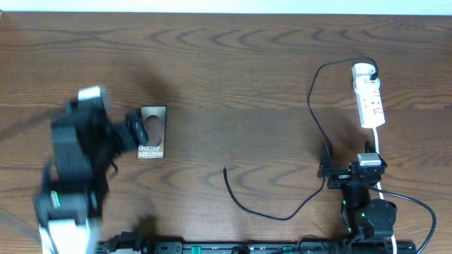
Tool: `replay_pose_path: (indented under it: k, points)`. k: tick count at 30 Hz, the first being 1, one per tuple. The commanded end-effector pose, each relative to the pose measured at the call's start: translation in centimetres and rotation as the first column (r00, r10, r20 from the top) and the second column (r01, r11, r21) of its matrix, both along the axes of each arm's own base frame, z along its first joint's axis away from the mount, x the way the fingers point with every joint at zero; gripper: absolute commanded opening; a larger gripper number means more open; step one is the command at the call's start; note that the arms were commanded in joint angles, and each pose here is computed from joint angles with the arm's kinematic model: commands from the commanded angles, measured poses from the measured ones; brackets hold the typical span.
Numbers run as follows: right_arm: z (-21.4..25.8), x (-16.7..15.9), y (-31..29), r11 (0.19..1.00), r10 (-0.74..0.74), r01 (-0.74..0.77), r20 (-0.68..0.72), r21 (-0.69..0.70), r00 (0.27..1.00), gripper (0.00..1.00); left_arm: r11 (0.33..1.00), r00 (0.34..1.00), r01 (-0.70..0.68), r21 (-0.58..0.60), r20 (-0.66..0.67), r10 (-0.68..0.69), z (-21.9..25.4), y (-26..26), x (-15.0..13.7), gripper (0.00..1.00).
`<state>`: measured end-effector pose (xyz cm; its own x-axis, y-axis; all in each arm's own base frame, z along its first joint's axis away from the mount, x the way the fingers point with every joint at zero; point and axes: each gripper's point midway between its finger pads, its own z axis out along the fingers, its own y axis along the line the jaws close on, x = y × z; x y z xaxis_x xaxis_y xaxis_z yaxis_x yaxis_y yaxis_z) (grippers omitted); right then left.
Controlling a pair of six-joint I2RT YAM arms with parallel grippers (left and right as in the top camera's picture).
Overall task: Plug charger to phone and switch on socket
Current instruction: 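Move the left gripper over the silver phone and lower it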
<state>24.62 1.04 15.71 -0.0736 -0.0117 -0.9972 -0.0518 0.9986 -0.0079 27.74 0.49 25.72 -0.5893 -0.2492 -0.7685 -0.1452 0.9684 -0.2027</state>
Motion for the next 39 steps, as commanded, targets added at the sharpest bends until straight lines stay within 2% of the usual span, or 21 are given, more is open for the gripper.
replay_pose_path:
  k: [1,5,9,12,15,16,17,18,19,20,21,22,23,31,39]
  points:
    - [0.0,0.0,0.1,1.000,0.006,-0.006,0.001,-0.010,1.000,0.99,0.996,0.964,0.067,0.060,-0.260,-0.049,0.5,0.3,3.4,0.90]
    - [0.0,0.0,0.1,1.000,0.006,-0.006,0.001,-0.010,1.000,0.99,0.996,0.871,0.081,0.032,-0.489,-0.055,-2.2,0.4,4.3,0.90]
    - [0.0,0.0,0.1,1.000,0.006,-0.006,0.001,-0.010,1.000,0.99,0.996,0.768,0.085,0.009,-0.638,-0.060,-6.2,0.4,4.2,0.90]
    - [0.0,0.0,0.1,1.000,0.006,-0.006,0.001,-0.010,1.000,0.99,0.996,0.705,0.085,-0.002,-0.706,-0.062,-8.1,0.3,3.9,0.90]
    - [0.0,0.0,0.1,1.000,0.006,-0.006,0.001,-0.010,1.000,0.99,0.996,0.670,0.086,-0.008,-0.739,-0.063,-9.6,0.4,4.1,0.90]
    - [0.0,0.0,0.1,1.000,0.006,-0.006,0.001,-0.010,1.000,0.99,0.996,0.664,0.085,-0.009,-0.745,-0.064,-9.8,0.4,4.2,0.63]
    - [0.0,0.0,0.1,1.000,0.006,-0.006,0.001,-0.010,1.000,0.99,0.996,0.660,0.085,-0.010,-0.748,-0.064,-10.1,0.4,4.3,0.28]
    - [0.0,0.0,0.1,1.000,0.006,-0.006,0.001,-0.010,1.000,0.99,0.996,0.662,0.085,-0.009,-0.747,-0.064,-10.2,0.4,4.5,0.08]
    - [0.0,0.0,0.1,1.000,0.006,-0.006,0.001,-0.010,1.000,0.99,0.996,0.664,0.085,-0.009,-0.745,-0.063,-10.2,0.4,4.6,0.07]
    - [0.0,0.0,0.1,1.000,0.006,-0.006,0.001,-0.010,1.000,0.99,0.996,0.668,0.085,-0.008,-0.741,-0.063,-10.2,0.4,4.7,0.08]
    - [0.0,0.0,0.1,1.000,0.006,-0.006,0.000,-0.010,1.000,0.99,0.996,0.677,0.085,-0.007,-0.733,-0.063,-10.2,0.4,5.0,0.50]
    - [0.0,0.0,0.1,1.000,0.006,-0.006,0.001,-0.010,1.000,0.99,0.996,0.679,0.085,-0.007,-0.732,-0.063,-10.2,0.4,5.1,0.86]
    - [0.0,0.0,0.1,1.000,0.006,-0.006,0.001,-0.010,1.000,0.99,0.996,0.679,0.085,-0.007,-0.731,-0.063,-10.2,0.4,5.1,0.98]
    - [0.0,0.0,0.1,1.000,0.006,-0.006,0.001,-0.010,1.000,0.99,0.996,0.678,0.087,-0.022,-0.731,-0.075,-10.6,0.1,5.1,0.98]
    - [0.0,0.0,0.1,1.000,0.006,-0.006,0.001,-0.010,1.000,0.99,0.995,0.661,0.097,-0.032,-0.745,-0.089,-13.0,-0.4,4.7,0.98]
